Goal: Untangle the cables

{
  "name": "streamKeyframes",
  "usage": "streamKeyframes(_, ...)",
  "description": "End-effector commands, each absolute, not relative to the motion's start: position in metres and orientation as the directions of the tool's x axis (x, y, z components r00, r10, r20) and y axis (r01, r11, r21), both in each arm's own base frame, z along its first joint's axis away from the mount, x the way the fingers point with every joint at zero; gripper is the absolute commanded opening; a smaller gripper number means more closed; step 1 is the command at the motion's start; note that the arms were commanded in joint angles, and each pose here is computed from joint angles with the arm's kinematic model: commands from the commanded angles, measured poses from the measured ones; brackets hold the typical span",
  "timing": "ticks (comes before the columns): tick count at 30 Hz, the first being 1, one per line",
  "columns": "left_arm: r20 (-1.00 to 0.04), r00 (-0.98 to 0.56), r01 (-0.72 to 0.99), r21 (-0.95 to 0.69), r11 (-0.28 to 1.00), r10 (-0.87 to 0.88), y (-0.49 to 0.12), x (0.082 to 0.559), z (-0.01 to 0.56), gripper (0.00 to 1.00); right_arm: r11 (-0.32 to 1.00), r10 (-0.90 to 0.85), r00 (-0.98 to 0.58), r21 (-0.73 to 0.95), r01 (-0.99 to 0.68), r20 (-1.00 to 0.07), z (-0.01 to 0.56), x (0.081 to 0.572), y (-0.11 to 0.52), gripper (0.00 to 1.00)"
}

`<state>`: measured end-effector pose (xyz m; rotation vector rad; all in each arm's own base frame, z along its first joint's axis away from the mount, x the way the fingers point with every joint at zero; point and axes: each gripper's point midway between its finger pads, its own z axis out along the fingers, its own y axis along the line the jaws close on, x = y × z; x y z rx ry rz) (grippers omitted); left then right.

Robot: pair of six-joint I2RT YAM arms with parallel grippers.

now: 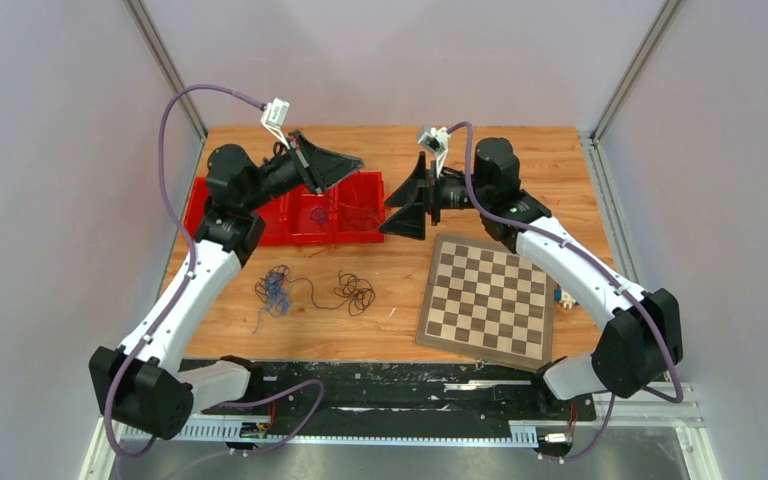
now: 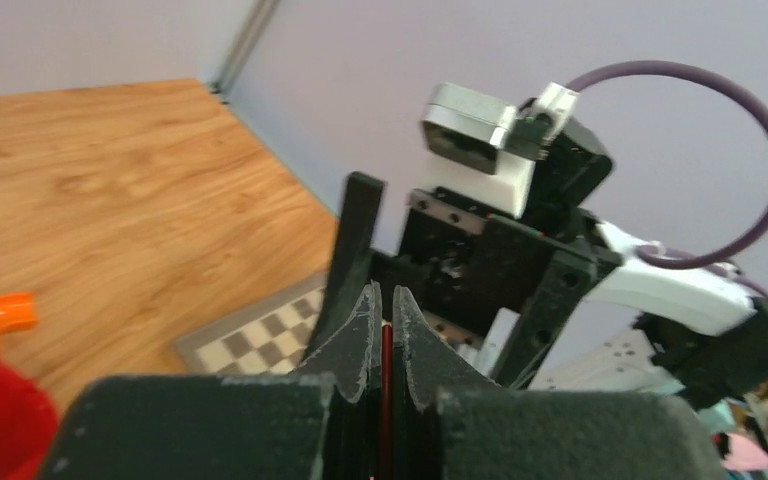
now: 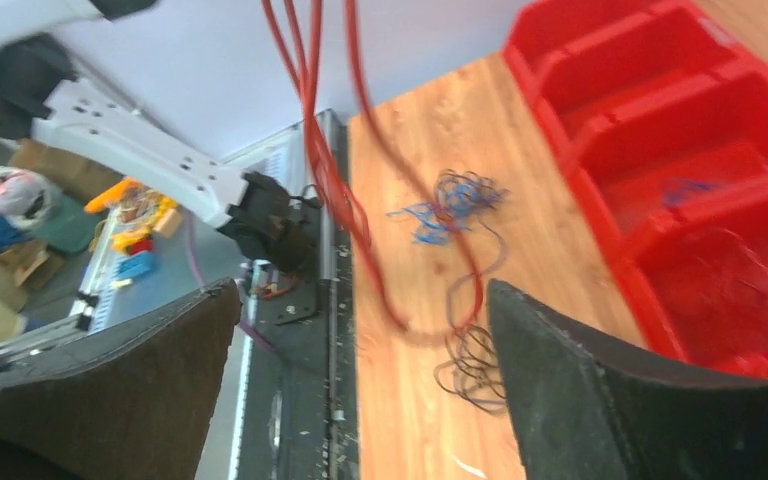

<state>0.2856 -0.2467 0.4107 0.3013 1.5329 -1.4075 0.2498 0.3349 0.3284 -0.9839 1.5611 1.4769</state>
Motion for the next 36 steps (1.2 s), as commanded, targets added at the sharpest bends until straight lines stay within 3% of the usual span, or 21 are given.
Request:
streamKeyframes(1, -0.813, -0.461, 0.684, -0.581, 0.441, -0.356, -0.224, 0.332, 0.375, 0.00, 0.166, -0.042, -0.400, 0.388, -0.906, -0.916, 0.313, 0.277, 0.304, 1.00)
streamKeyframes(9, -0.758, -0.489, 0.500, -0.649, 0.574, -0.431, -0.208, 0.415, 0.318, 0.00, 0.337, -0.008, -0.378, 0.354, -0.873, -0.926, 0.307, 0.318, 0.252, 1.00)
streamKeyframes(23, -0.789, -0.345, 0.334, -0.609, 0.719, -0.508, -0.204, 0.544, 0.255, 0.00, 0.390, -0.009, -0.408, 0.372, -0.842, -0.913, 0.288, 0.331, 0.233, 1.00)
streamKeyframes(31, -0.839, -0.257, 0.386, -0.544, 0.745, -0.479, -0.228, 0.580, 0.235, 0.00, 0.396, -0.011, -0.445, 0.405, -0.824, -0.895, 0.277, 0.339, 0.228, 1.00)
streamKeyframes(36, -0.898, -0.207, 0.427, -0.440, 0.790, -0.388, -0.240, 0.576, 0.220, 0.00, 0.395, -0.014, -0.454, 0.412, -0.821, -0.891, 0.274, 0.339, 0.225, 1.00)
